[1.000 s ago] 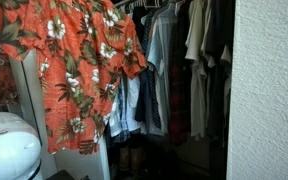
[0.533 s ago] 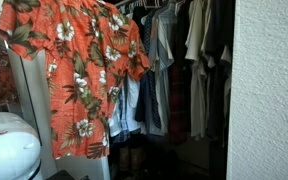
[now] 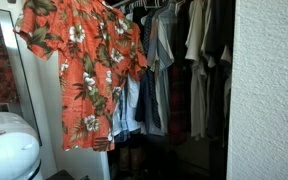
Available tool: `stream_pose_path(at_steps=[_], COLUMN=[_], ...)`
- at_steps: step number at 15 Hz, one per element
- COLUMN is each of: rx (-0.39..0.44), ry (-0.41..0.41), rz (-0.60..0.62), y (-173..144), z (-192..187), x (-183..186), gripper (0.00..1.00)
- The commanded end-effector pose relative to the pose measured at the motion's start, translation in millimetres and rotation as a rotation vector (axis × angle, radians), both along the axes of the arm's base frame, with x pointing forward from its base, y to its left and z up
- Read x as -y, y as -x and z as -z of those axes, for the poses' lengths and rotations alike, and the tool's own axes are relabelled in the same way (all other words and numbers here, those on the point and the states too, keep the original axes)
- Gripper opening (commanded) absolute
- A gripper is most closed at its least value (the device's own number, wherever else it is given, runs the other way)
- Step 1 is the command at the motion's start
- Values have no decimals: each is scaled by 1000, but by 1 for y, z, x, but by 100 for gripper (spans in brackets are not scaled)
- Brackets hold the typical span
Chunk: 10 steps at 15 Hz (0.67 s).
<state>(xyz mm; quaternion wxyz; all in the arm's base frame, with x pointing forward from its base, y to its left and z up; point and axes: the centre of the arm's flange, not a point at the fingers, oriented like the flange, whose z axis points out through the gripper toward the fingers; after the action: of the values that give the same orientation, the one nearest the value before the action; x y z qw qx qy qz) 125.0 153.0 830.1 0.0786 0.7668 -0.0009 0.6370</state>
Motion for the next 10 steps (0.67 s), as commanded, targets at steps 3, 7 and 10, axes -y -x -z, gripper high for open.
stream_pose_path(at_steps=[3, 7, 10], rx=[21, 21, 26], ry=[23, 20, 22], rz=[19, 61, 97], y=[-32, -42, -46], z=[-22, -29, -35], x=[25, 56, 79], gripper=[2, 2, 2])
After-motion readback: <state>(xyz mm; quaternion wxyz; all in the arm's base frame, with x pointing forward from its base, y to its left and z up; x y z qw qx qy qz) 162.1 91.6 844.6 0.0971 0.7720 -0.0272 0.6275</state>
